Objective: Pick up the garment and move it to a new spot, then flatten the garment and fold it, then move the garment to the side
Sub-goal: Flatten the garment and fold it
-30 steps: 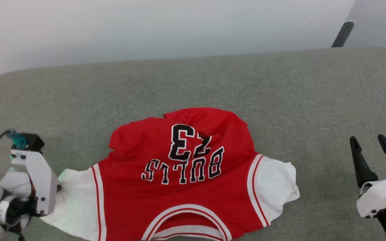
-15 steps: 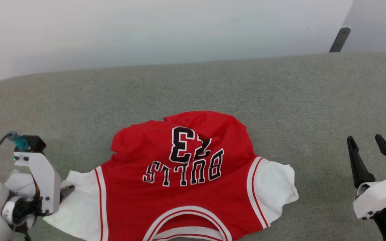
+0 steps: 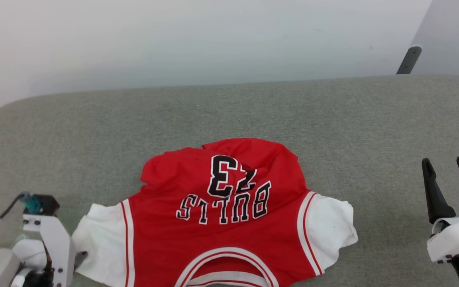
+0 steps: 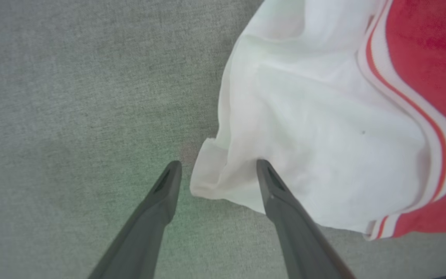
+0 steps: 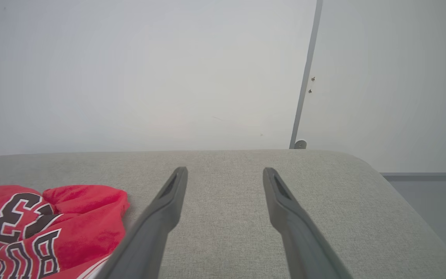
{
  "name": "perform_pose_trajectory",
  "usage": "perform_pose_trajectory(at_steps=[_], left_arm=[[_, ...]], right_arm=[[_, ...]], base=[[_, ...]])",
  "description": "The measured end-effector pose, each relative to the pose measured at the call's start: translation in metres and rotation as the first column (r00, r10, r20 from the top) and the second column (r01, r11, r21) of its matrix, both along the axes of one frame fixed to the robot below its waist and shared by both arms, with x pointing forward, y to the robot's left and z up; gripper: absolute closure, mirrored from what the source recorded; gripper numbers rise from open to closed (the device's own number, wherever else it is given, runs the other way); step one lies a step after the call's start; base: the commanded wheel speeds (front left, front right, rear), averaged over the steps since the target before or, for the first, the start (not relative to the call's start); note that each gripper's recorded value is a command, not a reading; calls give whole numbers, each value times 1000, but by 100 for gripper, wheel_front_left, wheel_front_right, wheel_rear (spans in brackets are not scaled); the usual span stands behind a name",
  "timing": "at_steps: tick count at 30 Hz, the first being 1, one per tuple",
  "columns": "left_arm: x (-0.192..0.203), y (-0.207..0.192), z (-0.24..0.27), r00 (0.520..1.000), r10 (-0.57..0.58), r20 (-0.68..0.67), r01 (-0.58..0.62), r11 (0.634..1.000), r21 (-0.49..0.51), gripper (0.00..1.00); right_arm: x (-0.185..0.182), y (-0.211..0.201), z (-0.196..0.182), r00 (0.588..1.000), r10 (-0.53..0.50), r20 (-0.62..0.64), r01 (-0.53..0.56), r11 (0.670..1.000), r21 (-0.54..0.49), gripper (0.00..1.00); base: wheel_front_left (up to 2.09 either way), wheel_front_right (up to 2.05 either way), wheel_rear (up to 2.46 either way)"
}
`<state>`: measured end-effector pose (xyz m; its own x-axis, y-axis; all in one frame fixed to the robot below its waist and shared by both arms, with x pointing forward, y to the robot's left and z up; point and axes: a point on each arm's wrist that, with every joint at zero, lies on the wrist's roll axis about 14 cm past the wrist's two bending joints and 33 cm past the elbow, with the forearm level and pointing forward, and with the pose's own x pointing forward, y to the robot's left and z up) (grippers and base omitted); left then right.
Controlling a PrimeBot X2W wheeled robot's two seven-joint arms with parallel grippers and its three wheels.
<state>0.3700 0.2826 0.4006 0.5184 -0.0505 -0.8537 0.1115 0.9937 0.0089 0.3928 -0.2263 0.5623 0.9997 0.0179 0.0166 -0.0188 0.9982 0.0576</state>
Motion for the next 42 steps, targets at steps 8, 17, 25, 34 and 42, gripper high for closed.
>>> perform_pose_trajectory(at_steps=[8,17,25,34,42], left_arm=[[3,-3,-19,1000,4,9,-4,1000,-21,100],[11,-12,-24,1000,-18,5,18,999,-47,100],[19,-17,-24,1000,-24,12,25,998,-63,100],[29,-19,-25,999,-28,19,29,997,-77,100],[28,-19,-27,1000,-17,0,17,996,-89,100]], right_arm=[[-16,-4,-3,1000,-20,-21,20,1000,5,0],[-25,33,-47,974,104,-201,-93,994,65,0],[-20,61,-105,881,221,-418,-193,975,108,0],[-15,85,-165,740,302,-602,-260,953,158,0],[4,92,-181,694,320,-645,-268,946,181,100]], base=[[0,0,0],[0,0,0],[0,0,0],[0,0,0],[0,0,0]])
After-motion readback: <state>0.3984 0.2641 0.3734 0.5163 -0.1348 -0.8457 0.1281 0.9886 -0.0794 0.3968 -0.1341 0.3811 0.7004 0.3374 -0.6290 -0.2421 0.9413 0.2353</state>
